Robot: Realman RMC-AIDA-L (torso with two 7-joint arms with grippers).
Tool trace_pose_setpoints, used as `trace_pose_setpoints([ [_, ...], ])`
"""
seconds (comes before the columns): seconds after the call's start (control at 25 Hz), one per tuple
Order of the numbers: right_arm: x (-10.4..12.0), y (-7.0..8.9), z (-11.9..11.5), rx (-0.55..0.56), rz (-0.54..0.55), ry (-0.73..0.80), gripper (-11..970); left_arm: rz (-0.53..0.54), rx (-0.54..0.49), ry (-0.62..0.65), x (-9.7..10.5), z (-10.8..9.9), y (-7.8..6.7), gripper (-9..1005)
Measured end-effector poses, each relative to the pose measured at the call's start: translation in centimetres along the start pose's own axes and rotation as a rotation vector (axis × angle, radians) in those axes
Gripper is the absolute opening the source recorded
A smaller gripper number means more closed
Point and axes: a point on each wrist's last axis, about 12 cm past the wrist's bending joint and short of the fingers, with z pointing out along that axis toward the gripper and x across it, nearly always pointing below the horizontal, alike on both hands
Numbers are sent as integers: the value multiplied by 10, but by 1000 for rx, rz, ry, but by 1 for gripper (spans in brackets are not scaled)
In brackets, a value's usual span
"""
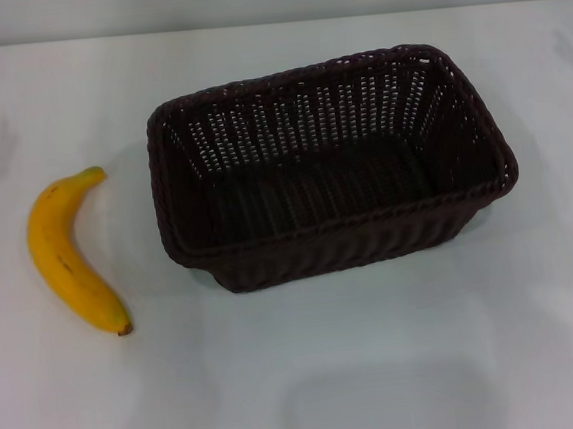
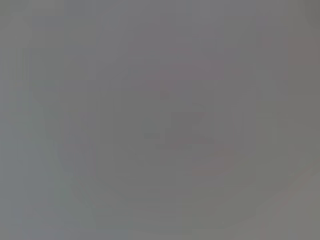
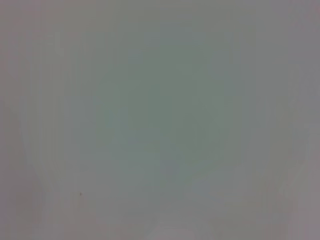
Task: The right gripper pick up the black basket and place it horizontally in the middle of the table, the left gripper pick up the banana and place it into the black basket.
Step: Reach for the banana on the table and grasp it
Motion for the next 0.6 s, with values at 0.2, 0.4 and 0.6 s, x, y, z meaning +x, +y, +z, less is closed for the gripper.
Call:
trace_pose_setpoints([
  [0.2,-2,2,0,-12,4,-11,842,-17,-34,48,-2,10,0,877],
  [0.4,-4,4,0,-30,10,-31,842,45,-104,133,-5,27,-8,877],
  [0.6,-4,5,0,-40,14,-35,842,105,-165,232,-13,43,-22,877],
])
